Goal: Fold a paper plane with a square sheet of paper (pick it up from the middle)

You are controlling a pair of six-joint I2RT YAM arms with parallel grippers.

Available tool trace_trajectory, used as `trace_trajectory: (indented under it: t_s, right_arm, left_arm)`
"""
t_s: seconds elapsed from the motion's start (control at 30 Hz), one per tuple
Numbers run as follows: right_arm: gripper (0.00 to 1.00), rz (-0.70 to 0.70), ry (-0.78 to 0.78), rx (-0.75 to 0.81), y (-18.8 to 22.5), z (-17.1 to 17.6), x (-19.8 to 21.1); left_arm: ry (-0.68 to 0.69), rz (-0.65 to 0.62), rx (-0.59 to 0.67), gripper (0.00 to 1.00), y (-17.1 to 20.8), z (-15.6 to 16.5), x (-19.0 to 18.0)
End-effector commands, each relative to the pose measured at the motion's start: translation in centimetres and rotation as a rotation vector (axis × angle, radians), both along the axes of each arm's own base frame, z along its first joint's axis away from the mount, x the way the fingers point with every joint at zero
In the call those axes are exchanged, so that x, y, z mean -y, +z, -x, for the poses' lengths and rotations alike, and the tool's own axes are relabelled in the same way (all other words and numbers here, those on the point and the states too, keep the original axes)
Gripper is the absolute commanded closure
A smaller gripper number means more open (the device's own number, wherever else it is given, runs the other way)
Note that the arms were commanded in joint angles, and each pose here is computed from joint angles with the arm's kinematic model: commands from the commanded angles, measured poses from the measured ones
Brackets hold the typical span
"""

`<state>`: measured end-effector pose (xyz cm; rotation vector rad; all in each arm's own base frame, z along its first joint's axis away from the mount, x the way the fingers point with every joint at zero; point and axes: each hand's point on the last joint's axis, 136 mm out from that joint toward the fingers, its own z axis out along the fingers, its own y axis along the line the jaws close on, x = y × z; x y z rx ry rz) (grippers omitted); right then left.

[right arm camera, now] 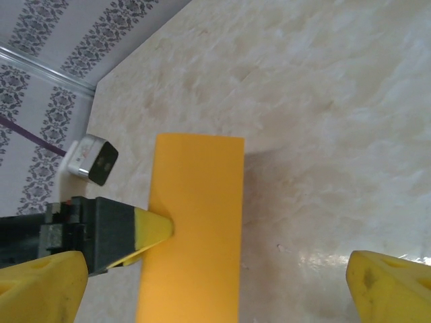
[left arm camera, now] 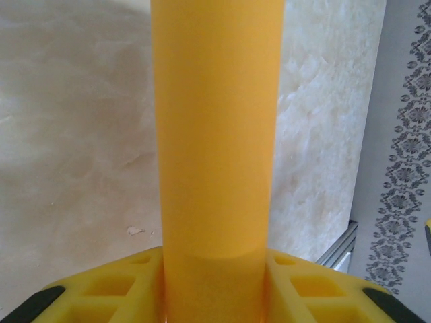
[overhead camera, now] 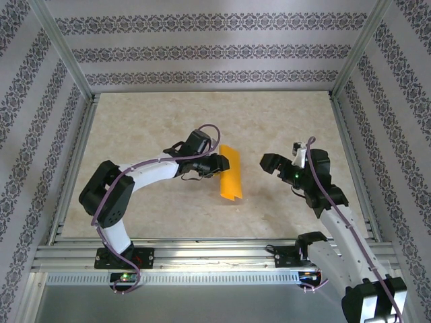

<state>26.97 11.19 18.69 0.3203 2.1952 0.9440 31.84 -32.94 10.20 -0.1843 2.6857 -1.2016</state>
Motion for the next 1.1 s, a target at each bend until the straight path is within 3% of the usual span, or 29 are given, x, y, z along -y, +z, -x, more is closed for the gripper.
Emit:
trace_trajectory:
  t_s: [0.0, 0.27, 0.53, 1.07]
  right_arm:
    - [0.02, -0.066, -0.029, -0.062, -0.8, -0.1, -0.2]
    - [0.03, -0.031, -0.058, -0.149, -3.6, 0.3, 0.4]
    - [0.07, -0.031, 0.012, -0.203, -5.5, 0.7, -0.9]
    - [0.05, 0.004, 0.109, -0.205, -5.8, 0.8, -3.1]
  left_arm:
    - [0.048, 0.087, -0.004, 0.63, 0.3, -0.7, 0.4]
    - [0.061, 0.066, -0.043, 0.64, -2.3, -0.3, -0.2]
    - [0.068, 0.025, -0.052, 0.63, -4.3, -0.3, -1.7]
    - [0.019, -0.070, -0.041, 0.63, -6.0, -1.0, -3.4]
